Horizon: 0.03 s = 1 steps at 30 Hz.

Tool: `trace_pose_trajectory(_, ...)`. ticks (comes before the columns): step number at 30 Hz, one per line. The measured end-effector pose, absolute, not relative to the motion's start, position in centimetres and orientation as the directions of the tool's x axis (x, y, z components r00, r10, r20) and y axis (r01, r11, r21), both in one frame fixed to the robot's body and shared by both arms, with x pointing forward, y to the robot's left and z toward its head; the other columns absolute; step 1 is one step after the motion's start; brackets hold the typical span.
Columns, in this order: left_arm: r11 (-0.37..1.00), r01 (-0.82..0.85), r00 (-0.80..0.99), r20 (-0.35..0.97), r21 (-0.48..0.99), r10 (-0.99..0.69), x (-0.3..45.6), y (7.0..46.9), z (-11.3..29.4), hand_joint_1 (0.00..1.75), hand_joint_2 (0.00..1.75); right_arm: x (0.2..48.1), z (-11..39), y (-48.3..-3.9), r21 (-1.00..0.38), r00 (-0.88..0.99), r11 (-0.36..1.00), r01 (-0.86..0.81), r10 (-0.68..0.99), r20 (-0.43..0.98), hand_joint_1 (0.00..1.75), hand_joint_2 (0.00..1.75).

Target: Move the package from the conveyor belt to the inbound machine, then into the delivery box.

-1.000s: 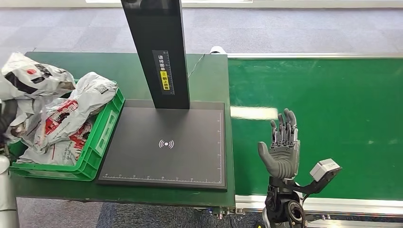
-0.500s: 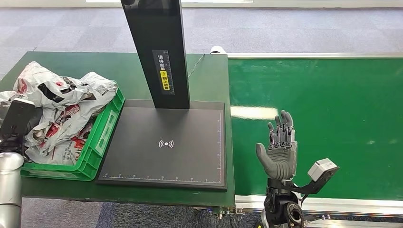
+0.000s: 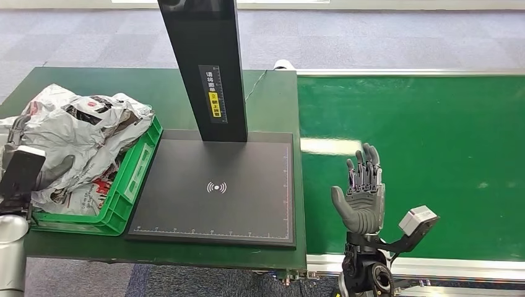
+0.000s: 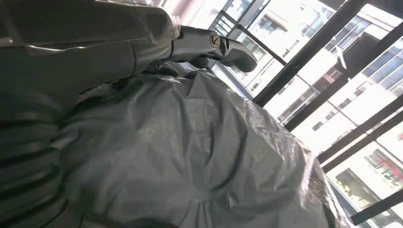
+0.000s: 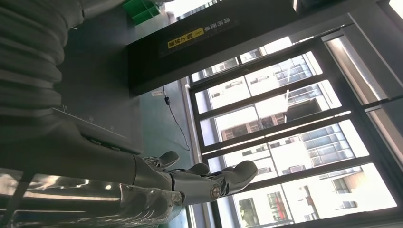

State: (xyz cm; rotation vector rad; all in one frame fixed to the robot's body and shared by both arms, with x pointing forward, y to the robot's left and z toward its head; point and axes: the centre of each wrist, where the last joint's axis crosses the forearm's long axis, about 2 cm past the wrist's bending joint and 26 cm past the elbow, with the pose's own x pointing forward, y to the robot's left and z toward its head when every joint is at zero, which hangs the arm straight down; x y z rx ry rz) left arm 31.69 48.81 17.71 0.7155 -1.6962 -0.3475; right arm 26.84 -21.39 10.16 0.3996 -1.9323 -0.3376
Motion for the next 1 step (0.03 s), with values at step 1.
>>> trace_pose_trajectory(1, 0.767, -0.272, -0.116, 0.772, 0.581, -0.626, 31.54, 48.70, 17.73, 0.00, 1.75, 26.84, 10.16, -21.38, 0.412, -0.361, 0.903, -0.120, -0.426, 0.829, 0.00, 1.75)
